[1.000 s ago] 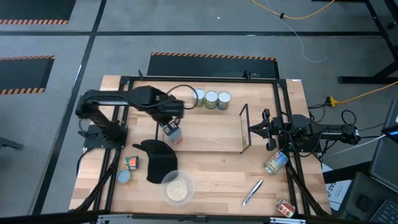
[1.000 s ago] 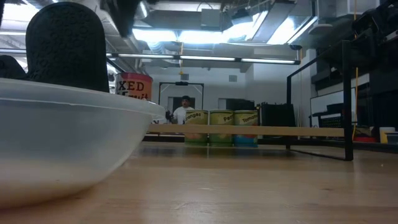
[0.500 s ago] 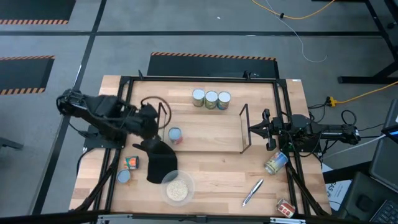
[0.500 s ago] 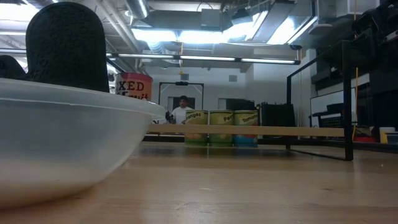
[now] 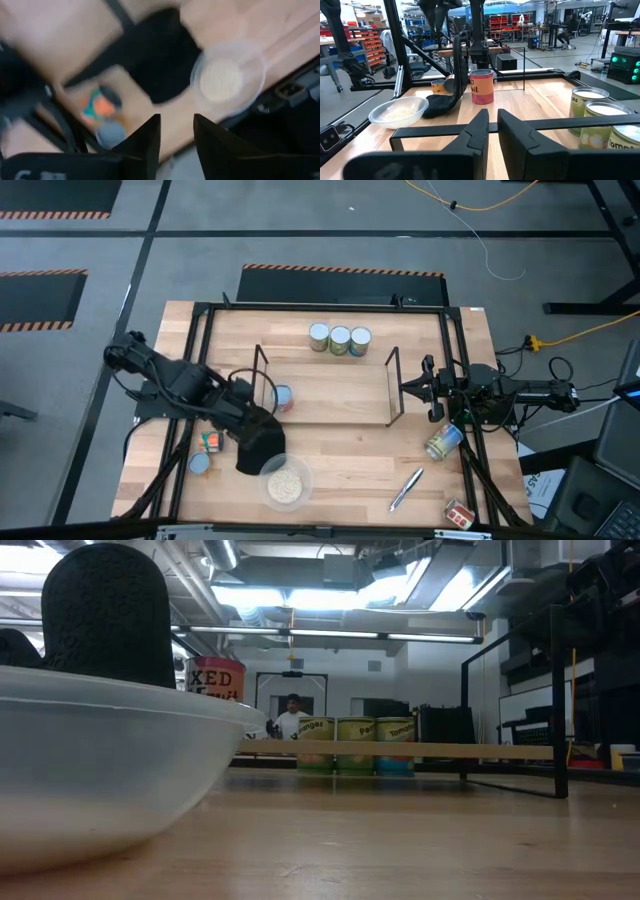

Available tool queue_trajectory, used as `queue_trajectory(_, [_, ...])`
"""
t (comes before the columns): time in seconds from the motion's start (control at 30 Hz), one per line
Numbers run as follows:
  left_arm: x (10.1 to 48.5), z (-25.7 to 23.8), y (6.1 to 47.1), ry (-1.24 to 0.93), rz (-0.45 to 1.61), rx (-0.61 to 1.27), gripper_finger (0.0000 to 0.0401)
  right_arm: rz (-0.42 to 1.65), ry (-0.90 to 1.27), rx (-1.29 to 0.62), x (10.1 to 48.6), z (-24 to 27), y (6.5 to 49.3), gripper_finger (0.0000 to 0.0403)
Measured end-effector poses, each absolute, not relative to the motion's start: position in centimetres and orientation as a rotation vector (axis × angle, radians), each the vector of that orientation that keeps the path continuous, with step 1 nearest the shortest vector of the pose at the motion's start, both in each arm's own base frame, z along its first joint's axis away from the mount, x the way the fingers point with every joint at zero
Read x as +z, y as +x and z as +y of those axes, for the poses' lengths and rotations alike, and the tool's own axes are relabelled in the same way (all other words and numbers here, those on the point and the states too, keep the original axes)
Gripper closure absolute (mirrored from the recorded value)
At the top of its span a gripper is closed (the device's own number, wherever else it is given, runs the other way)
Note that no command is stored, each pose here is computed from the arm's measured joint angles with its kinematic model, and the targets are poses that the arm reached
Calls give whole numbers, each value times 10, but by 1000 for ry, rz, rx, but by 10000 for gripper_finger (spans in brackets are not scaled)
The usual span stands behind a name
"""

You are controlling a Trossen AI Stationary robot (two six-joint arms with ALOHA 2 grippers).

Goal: Pick and place cans onto a shelf
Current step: Put the small canned oranges on the shelf

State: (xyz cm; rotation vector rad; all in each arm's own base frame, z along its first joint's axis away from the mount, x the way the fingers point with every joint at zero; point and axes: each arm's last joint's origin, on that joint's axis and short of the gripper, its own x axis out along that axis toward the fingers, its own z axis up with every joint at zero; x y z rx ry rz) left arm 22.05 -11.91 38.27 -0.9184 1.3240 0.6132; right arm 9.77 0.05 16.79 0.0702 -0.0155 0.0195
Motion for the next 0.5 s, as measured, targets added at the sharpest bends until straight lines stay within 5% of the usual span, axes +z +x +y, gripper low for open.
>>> queue_trajectory(0.5, [325, -180, 249, -983, 1519, 910, 258, -16, 70, 20, 168, 1, 98, 357])
